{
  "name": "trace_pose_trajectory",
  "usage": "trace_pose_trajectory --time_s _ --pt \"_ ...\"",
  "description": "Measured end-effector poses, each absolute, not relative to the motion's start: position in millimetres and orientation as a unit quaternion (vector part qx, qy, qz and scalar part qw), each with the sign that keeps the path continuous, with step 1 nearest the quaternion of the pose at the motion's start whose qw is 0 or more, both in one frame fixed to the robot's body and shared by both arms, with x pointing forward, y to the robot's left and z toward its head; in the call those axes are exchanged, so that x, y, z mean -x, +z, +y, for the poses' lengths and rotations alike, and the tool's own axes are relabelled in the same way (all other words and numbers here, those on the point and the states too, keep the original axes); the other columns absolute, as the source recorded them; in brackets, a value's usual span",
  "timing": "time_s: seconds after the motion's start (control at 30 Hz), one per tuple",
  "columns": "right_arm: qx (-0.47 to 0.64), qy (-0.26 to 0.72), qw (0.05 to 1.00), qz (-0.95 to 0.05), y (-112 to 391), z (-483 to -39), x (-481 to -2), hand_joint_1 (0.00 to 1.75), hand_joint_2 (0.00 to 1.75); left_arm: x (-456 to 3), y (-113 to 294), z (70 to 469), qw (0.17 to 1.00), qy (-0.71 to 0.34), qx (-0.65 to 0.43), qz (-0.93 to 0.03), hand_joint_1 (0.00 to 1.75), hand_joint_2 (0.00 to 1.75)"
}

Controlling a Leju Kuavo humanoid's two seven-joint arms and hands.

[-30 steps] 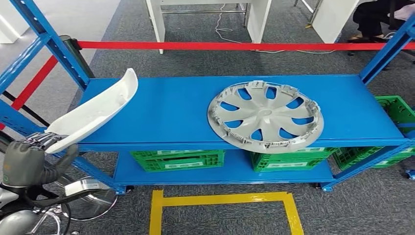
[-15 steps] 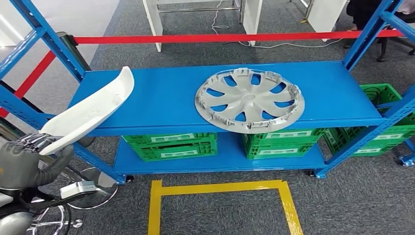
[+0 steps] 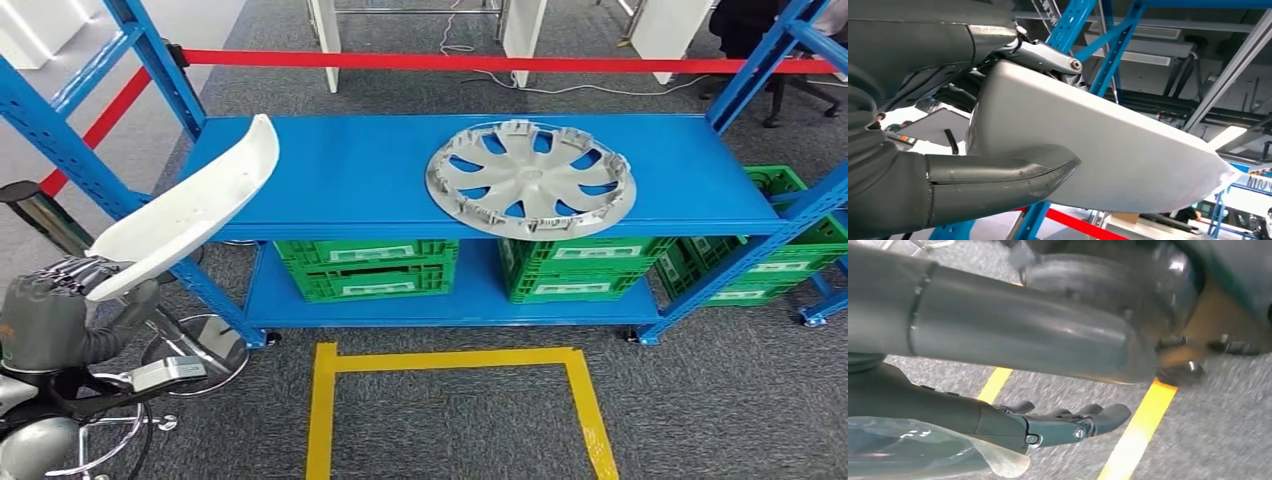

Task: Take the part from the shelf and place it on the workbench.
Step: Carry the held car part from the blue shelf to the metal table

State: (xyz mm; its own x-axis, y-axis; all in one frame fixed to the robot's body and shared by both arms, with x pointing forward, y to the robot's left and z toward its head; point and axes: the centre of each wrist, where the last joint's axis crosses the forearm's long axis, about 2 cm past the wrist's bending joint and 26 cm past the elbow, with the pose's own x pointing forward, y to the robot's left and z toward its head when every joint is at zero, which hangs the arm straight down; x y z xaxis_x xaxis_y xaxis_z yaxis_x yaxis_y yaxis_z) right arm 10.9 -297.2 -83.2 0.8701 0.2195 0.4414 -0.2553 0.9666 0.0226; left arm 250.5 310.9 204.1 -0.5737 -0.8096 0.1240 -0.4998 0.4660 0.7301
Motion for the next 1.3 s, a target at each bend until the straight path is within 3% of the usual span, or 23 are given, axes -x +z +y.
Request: trace_pose_trajectory --time_s 0.27,0.47,1.07,1.3 --pt "-0.001 0.118 0.933 -0.340 -77 -296 -15 0.00 0.00 -249 202 305 0.234 -0.329 -0.396 -0.825 1.75 1.75" --pt "0.011 0.115 0.925 -0.362 -72 -289 -11 0.00 0.00 -246 198 303 0.237 -0.332 -0.394 -0.823 1.75 1.75" --pt "0.067 0.205 0.958 -0.187 -74 -281 -20 0.00 0.00 -254 206 294 0.241 -0.322 -0.395 -0.826 1.75 1.75" --pt "0.063 0.222 0.956 -0.182 -73 -268 -25 0.00 0.00 -250 202 298 0.249 -0.327 -0.397 -0.821 1.75 1.75"
